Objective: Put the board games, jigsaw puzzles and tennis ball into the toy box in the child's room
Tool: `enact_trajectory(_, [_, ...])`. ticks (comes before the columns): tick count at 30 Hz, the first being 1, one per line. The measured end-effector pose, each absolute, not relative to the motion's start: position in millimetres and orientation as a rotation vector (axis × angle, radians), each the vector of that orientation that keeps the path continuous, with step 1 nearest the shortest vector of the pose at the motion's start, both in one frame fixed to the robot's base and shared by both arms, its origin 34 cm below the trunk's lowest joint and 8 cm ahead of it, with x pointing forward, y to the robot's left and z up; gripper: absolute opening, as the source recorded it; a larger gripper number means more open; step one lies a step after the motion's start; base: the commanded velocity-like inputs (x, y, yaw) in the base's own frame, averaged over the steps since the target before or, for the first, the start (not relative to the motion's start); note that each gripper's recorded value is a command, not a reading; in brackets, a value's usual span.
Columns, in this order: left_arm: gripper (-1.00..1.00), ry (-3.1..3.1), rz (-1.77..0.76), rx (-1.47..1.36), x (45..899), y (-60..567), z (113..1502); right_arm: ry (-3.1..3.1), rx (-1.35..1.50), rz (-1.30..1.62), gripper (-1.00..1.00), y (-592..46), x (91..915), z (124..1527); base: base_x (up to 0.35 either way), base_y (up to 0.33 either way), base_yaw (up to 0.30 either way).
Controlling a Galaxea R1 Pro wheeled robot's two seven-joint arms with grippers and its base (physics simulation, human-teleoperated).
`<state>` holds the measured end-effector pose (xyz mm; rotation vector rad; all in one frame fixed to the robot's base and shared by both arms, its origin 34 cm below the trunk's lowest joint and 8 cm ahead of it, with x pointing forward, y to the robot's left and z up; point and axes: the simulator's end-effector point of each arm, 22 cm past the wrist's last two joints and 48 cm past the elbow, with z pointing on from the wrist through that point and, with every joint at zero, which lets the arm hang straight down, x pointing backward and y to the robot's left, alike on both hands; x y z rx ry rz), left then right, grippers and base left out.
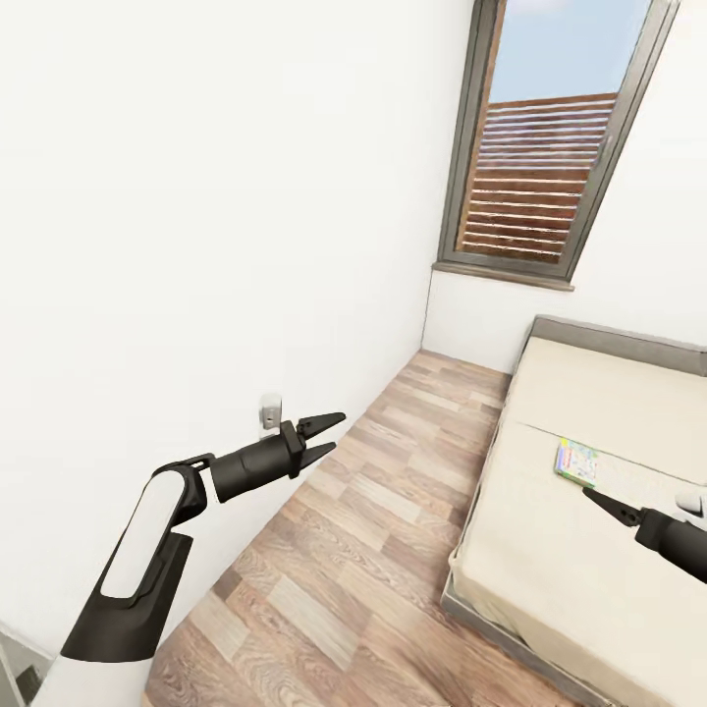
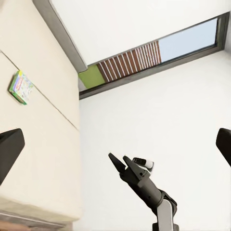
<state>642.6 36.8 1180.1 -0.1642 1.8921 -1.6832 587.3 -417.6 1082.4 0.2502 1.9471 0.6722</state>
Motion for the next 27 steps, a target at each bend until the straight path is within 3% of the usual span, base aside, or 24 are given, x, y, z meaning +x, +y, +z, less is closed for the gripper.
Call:
enact_trajectory(14, [1.00,1.887,-1.679,-0.159,641.7,36.8,1183.4,1.940,0.248,0.669,1.00,-418.6,586.5,1086.0,0.089,-0.077,-0.264])
enact_trajectory(27, [1.00,1.885,-1.677,-0.159,641.5,36.7,1184.2,1.938,0.248,0.668,1.00,-418.8,586.1,1086.6,0.205,-0.189,-0.072])
